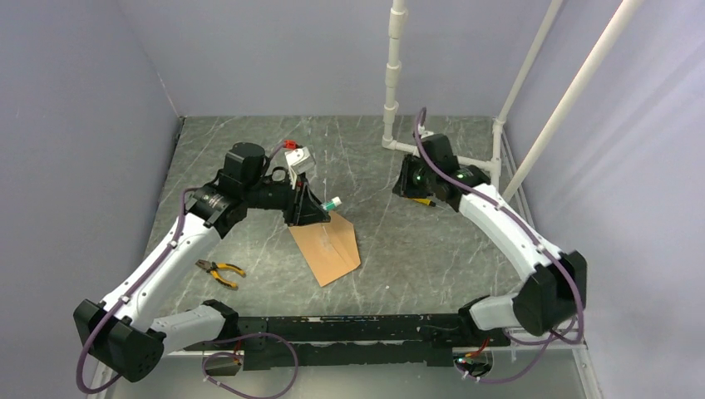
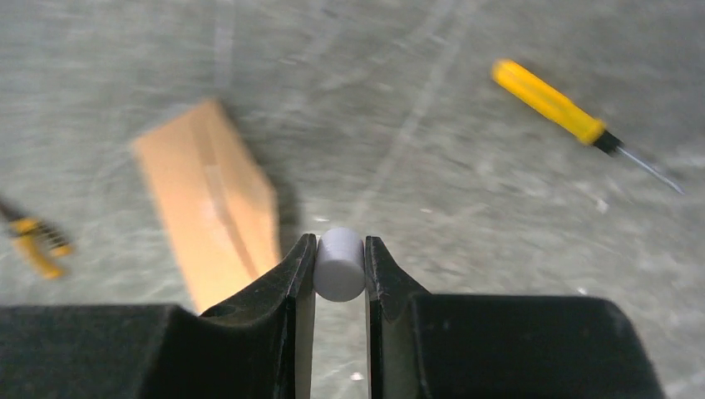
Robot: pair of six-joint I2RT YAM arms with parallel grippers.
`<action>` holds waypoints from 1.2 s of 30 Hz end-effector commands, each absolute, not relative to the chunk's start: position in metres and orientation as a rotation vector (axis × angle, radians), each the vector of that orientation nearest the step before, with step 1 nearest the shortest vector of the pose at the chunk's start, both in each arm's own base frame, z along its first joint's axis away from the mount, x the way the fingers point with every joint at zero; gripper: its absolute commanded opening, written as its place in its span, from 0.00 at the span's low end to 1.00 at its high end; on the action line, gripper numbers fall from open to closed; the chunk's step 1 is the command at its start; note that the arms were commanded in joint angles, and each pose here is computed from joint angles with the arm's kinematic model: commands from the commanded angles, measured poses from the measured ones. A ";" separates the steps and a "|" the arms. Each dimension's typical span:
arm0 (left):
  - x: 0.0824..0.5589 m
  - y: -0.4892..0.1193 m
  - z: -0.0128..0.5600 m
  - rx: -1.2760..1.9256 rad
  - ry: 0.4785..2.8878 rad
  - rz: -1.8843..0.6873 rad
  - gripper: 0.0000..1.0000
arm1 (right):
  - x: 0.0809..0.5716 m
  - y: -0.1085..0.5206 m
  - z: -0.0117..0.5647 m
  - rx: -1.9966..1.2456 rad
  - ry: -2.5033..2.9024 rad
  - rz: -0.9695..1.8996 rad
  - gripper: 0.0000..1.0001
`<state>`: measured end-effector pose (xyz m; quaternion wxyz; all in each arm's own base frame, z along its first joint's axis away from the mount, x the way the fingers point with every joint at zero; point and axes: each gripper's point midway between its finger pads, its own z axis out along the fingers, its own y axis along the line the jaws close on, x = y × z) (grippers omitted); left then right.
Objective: Place the letter into the envelope and seal it
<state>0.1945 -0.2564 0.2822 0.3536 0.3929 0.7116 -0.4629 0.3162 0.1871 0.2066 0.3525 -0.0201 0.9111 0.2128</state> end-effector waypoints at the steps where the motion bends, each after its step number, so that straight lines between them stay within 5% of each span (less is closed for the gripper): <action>1: 0.194 -0.257 0.299 0.969 1.787 -1.207 0.03 | 0.329 0.138 0.149 0.093 2.441 0.171 0.00; 14: 0.185 -0.261 0.288 0.970 1.805 -1.290 0.02 | 0.332 0.125 0.048 0.172 2.623 -0.013 0.00; 20: 0.186 -0.263 0.287 0.970 1.805 -1.305 0.03 | 0.330 0.127 0.026 0.164 2.686 0.021 0.08; 29: 0.188 -0.262 0.287 0.953 1.813 -1.293 0.03 | 0.321 0.128 0.019 0.126 2.739 0.031 0.42; 36: 0.190 -0.263 0.295 0.932 1.804 -1.298 0.02 | 0.326 0.132 0.047 0.115 2.684 0.082 0.56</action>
